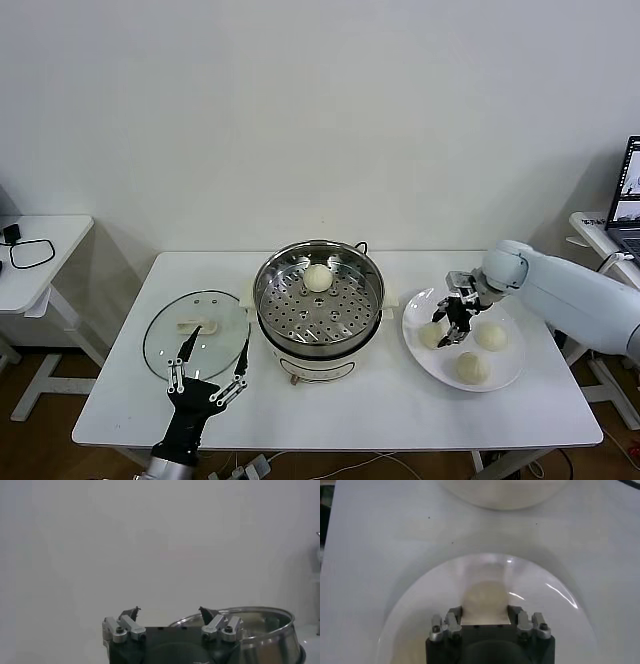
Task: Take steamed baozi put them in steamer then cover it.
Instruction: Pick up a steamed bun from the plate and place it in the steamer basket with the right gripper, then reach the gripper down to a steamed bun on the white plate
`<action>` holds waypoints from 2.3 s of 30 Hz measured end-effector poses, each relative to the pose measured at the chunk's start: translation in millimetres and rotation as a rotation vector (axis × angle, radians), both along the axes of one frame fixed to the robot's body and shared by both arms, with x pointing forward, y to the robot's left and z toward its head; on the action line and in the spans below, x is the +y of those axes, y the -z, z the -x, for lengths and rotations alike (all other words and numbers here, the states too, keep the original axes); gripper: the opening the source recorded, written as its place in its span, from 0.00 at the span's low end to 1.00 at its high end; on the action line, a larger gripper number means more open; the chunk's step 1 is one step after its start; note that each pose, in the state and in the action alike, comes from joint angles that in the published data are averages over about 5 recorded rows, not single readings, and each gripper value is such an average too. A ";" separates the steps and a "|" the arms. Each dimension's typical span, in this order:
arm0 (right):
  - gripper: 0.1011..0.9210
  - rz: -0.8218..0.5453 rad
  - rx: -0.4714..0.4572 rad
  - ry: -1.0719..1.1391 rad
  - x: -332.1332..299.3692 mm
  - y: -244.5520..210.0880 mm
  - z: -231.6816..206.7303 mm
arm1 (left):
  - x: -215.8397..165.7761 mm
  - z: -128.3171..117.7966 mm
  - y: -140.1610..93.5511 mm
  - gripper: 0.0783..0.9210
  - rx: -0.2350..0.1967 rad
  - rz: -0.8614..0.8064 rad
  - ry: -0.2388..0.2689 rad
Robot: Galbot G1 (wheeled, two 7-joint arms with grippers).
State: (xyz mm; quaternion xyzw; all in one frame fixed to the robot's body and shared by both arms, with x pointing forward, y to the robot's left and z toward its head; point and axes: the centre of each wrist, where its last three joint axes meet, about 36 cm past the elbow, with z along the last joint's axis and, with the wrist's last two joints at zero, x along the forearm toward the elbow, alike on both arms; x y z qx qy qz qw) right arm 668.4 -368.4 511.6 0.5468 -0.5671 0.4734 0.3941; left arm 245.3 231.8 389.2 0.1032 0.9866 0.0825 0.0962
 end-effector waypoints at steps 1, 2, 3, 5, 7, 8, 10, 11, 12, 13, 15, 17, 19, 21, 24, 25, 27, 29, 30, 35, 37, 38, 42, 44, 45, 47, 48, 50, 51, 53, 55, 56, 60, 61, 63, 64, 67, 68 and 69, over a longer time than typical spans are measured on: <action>0.62 0.001 -0.004 -0.008 2.3 -10.5 -2.7 | -0.3 -0.3 -0.2 0.88 -0.001 0.000 0.002; 0.62 0.002 -0.008 -0.018 5.6 -22.8 -5.9 | -0.7 -0.7 -0.4 0.88 -0.002 0.000 0.005; 0.62 0.003 -0.012 -0.030 9.7 -36.3 -9.1 | -1.0 -1.2 -0.6 0.88 -0.004 0.000 0.007; 0.63 0.007 -0.021 -0.057 20.4 -65.8 -15.4 | -1.8 -2.1 -1.0 0.88 -0.007 0.001 0.013; 0.63 0.010 -0.031 -0.088 35.0 -96.7 -20.6 | -2.9 -3.2 -1.5 0.88 -0.011 0.002 0.020; 0.63 0.011 -0.037 -0.103 43.5 -112.5 -22.6 | -3.5 -3.8 -1.8 0.88 -0.012 0.002 0.023; 0.63 0.010 -0.050 -0.133 62.7 -142.7 -24.9 | -4.8 -4.8 -2.4 0.88 -0.015 0.004 0.028; 0.63 0.009 -0.056 -0.148 73.3 -156.9 -25.2 | -5.5 -5.1 -2.7 0.88 -0.016 0.005 0.031; 0.63 0.007 -0.061 -0.164 84.8 -170.1 -25.0 | -6.2 -5.5 -3.0 0.88 -0.017 0.006 0.034; 0.63 0.005 -0.064 -0.179 96.6 -181.4 -24.2 | -6.8 -5.7 -3.3 0.88 -0.018 0.006 0.036; 0.62 0.001 -0.065 -0.210 122.2 -199.4 -21.7 | -7.9 -6.2 -3.8 0.88 -0.020 0.007 0.041; 0.62 -0.001 -0.062 -0.237 148.0 -211.0 -18.7 | -8.6 -7.0 -4.2 0.88 -0.022 0.008 0.044; 0.63 -0.002 -0.056 -0.258 173.9 -217.1 -15.9 | -9.4 -8.0 -4.5 0.88 -0.023 0.009 0.047; 0.63 -0.001 -0.046 -0.275 199.5 -217.9 -13.0 | -10.3 -9.0 -4.7 0.88 -0.024 0.010 0.048; 0.63 0.003 -0.028 -0.289 235.1 -210.2 -8.8 | -11.4 -10.2 -4.8 0.88 -0.026 0.012 0.049; 0.63 0.005 -0.023 -0.291 245.8 -206.1 -7.4 | -11.7 -10.5 -4.9 0.88 -0.026 0.013 0.049; 0.63 0.008 -0.015 -0.294 266.2 -196.6 -4.9 | -12.2 -11.0 -5.1 0.88 -0.028 0.014 0.048; 0.63 0.011 -0.011 -0.294 284.3 -185.9 -2.6 | -12.5 -11.5 -5.1 0.88 -0.029 0.016 0.047; 0.63 0.013 -0.011 -0.294 292.7 -180.4 -1.5 | -12.6 -11.8 -5.0 0.88 -0.030 0.016 0.046; 0.63 0.016 -0.019 -0.292 328.4 -154.2 3.5 | -11.4 -12.2 -5.3 0.88 -0.034 0.016 0.041; 0.63 0.016 -0.023 -0.291 339.7 -144.0 5.1 | -10.5 -12.3 -5.8 0.88 -0.036 0.016 0.038; 0.63 0.015 -0.025 -0.291 344.6 -139.0 5.7 | -10.0 -12.3 -5.9 0.88 -0.036 0.015 0.037; 0.63 0.012 -0.031 -0.285 358.1 -120.6 6.9 | -8.5 -11.8 -5.7 0.88 -0.036 0.013 0.032; 0.63 0.011 -0.031 -0.281 362.4 -112.3 7.2 | -7.7 -11.6 -5.3 0.88 -0.036 0.012 0.029; 0.63 0.011 -0.031 -0.280 364.3 -108.1 7.4 | -7.2 -11.6 -5.0 0.88 -0.035 0.011 0.028; 0.63 0.011 -0.030 -0.277 367.6 -100.6 7.8 | -6.4 -11.6 -4.3 0.88 -0.034 0.010 0.025; 0.63 0.011 -0.030 -0.276 368.8 -97.0 8.0 | -6.1 -11.5 -4.1 0.88 -0.034 0.010 0.024; 0.65 0.009 -0.030 -0.274 370.7 -91.2 8.5 | -5.5 -11.3 -3.8 0.88 -0.033 0.009 0.021; 0.66 0.008 -0.031 -0.273 371.4 -88.9 8.8 | -5.2 -11.2 -3.7 0.88 -0.033 0.009 0.019; 0.72 0.007 -0.031 -0.272 372.7 -86.3 9.5 | -4.9 -10.9 -3.6 0.88 -0.032 0.009 0.017; 0.77 0.005 -0.035 -0.274 372.9 -86.4 10.0 | -4.7 -10.6 -3.6 0.88 -0.031 0.009 0.015; 0.81 0.004 -0.037 -0.275 372.3 -87.4 10.0 | -4.5 -10.4 -3.6 0.88 -0.031 0.009 0.014; 0.87 0.009 -0.052 -0.278 362.5 -99.1 8.9 | -3.7 -9.9 -4.5 0.88 -0.032 0.007 0.014; 0.88 0.013 -0.056 -0.278 357.5 -103.7 8.3 | -3.7 -10.1 -4.8 0.88 -0.033 0.007 0.014; 0.88 0.022 -0.064 -0.276 343.8 -114.8 7.0 | -4.2 -10.5 -5.0 0.88 -0.035 0.008 0.017; 0.88 0.026 -0.067 -0.274 335.2 -121.0 6.3 | -4.6 -10.7 -5.1 0.88 -0.035 0.008 0.018; 0.88 0.040 -0.076 -0.260 302.1 -142.2 3.7 | -6.2 -11.3 -5.0 0.88 -0.035 0.011 0.022; 0.88 0.045 -0.078 -0.252 288.8 -149.6 2.6 | -6.8 -11.4 -4.8 0.88 -0.035 0.011 0.024; 0.88 0.050 -0.080 -0.243 274.7 -156.9 1.5 | -7.4 -11.6 -4.6 0.88 -0.034 0.011 0.026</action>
